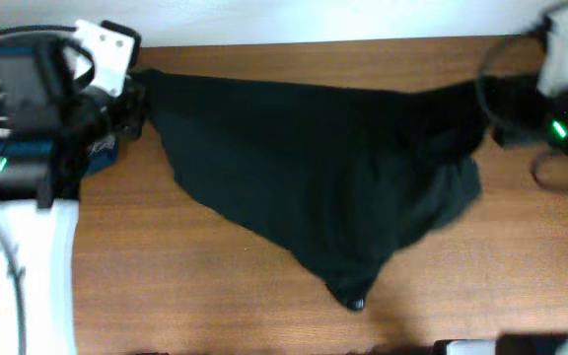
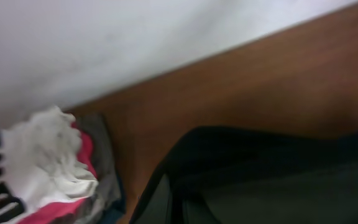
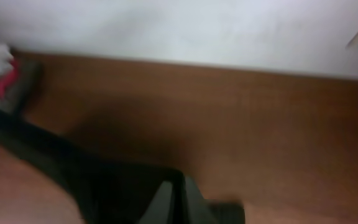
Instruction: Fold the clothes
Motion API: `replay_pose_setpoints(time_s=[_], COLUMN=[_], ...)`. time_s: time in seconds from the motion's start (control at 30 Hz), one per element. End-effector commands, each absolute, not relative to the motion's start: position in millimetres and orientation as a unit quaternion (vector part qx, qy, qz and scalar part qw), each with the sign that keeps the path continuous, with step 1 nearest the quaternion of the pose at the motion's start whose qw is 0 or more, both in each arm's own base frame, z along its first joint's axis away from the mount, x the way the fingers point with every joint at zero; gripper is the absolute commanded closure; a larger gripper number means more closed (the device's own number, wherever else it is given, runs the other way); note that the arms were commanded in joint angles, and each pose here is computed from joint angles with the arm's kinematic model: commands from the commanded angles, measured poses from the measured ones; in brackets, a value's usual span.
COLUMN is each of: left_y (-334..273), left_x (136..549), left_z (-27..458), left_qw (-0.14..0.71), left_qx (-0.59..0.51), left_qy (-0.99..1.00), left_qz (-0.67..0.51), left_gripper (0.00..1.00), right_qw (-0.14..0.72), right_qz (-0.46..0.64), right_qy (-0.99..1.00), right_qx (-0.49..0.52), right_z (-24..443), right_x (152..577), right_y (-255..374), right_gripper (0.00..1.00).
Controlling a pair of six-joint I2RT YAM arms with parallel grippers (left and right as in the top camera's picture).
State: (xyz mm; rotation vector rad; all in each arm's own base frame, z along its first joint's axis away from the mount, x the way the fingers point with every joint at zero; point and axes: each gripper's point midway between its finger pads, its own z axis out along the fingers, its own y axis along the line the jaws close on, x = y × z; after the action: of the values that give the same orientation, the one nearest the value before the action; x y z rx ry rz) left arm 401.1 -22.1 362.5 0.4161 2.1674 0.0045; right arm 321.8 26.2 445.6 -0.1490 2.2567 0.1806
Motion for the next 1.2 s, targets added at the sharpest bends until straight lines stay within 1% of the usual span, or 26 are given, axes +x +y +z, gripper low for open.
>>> replay_pose_setpoints(time_s=[0.0,0.03,0.07,0.13,0.4,0.53,0.67,0.87,1.0,1.1,1.13,1.17], left_y=[-16,-16,-17,-18,-31,-45,-62,-79,-70,-69,-67,-66], left_x=[430,438,453,468,524,554,579,605,623,633,636,639], left_z=[324,314,293,274,210,180,148,108,96,94,97,98], left_qw=[0.411,0.402,0.386,0.374,0.366,0.378,0.391,0.409,0.431,0.45,0.458,0.463], left_qx=[0.156,0.156,0.156,0.157,0.169,0.181,0.193,0.203,0.166,0.162,0.16,0.157], left_qy=[0.898,0.902,0.909,0.914,0.915,0.908,0.9,0.89,0.887,0.878,0.875,0.872], left_qz=[0.004,0.002,-0.002,-0.004,-0.011,-0.013,-0.016,-0.013,0.007,0.014,0.02,0.025], left_gripper=[0.99,0.99,0.99,0.99,0.99,0.99,0.99,0.99,0.99,0.99,0.98,0.86], right_qw=[0.365,0.35,0.325,0.304,0.272,0.295,0.327,0.381,0.411,0.431,0.439,0.445], right_qz=[0.061,0.063,0.069,0.081,0.096,0.111,0.113,0.11,0.108,0.113,0.115,0.114], right_qy=[0.928,0.933,0.941,0.946,0.955,0.946,0.935,0.913,0.903,0.894,0.89,0.887], right_qx=[-0.051,-0.05,-0.061,-0.074,-0.073,-0.081,-0.077,-0.092,-0.069,-0.05,-0.047,-0.047], right_z=[402,389,365,337,239,205,183,152,127,108,103,99], right_x=[368,380,403,431,522,563,597,644,672,689,695,698], right_y=[17,17,19,23,24,29,30,40,43,43,43,42], right_gripper=[0.96,0.96,0.96,0.96,0.96,0.96,0.96,0.96,0.96,0.96,0.94,0.7])
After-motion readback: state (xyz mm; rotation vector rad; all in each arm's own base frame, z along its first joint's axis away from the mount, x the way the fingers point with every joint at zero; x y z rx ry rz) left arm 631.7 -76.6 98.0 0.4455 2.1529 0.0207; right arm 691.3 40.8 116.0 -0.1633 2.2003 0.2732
